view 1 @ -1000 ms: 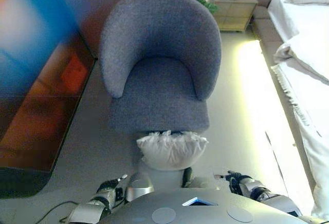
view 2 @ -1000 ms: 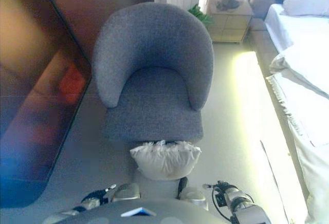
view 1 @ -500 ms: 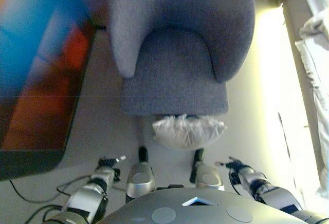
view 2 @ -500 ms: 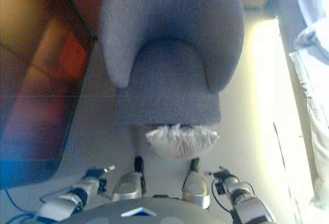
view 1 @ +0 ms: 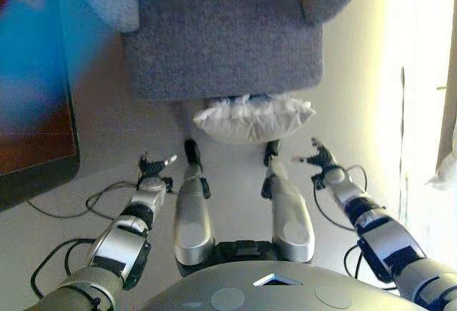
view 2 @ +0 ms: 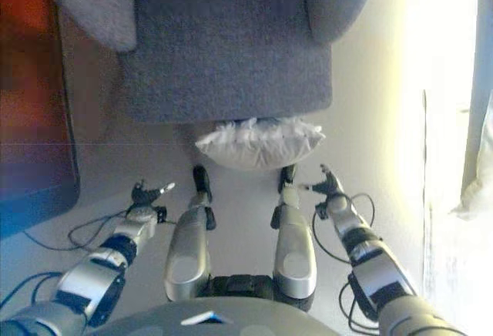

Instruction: Pick up the cushion and take it to the sofa

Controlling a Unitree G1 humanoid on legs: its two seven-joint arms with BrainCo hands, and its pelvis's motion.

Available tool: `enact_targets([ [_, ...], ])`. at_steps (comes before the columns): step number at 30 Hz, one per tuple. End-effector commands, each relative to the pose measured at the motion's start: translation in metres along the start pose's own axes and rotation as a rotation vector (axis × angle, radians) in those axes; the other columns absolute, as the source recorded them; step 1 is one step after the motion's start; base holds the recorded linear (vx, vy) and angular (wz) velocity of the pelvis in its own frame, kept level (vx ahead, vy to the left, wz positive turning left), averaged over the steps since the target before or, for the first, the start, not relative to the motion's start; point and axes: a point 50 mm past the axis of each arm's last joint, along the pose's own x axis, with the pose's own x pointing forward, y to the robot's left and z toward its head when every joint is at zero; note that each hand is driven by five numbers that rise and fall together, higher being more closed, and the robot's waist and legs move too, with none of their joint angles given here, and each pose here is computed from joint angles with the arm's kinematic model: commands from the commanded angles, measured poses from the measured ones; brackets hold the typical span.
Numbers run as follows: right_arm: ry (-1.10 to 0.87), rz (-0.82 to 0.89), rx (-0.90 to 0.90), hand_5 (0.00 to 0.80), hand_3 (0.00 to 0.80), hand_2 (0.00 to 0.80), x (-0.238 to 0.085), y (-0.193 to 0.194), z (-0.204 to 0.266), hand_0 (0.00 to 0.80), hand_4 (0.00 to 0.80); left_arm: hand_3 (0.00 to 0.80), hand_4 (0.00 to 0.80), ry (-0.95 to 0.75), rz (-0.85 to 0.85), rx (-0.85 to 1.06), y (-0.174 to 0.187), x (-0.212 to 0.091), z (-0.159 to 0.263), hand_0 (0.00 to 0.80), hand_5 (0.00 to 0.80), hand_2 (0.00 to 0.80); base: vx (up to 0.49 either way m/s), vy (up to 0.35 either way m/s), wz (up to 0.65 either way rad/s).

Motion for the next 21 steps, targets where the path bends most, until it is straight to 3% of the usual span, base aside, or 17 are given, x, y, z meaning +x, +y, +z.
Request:
enact_targets([
  [1,-0.029,-0.097,-0.041,0.0,0.0,0.0,0.005,-0.031,0.012,0.0,0.0,0.0,0.0,-0.094,0.092,0.083,0.017,0.008,0.019,0.0,0.0,0.0,-0.094,0.002,0.02],
  [11,-0.086,-0.285,-0.008,0.0,0.0,0.0,0.014,-0.084,0.047,0.0,0.0,0.0,0.0,-0.379,0.049,0.141,0.027,0.014,0.103,0.0,0.0,0.0,-0.055,0.002,-0.04],
  [21,-0.148,-0.435,-0.04,0.0,0.0,0.0,0.01,-0.151,0.092,0.0,0.0,0.0,0.0,-0.489,0.178,0.117,0.08,0.017,0.177,0.0,0.0,0.0,0.0,-0.001,0.0],
])
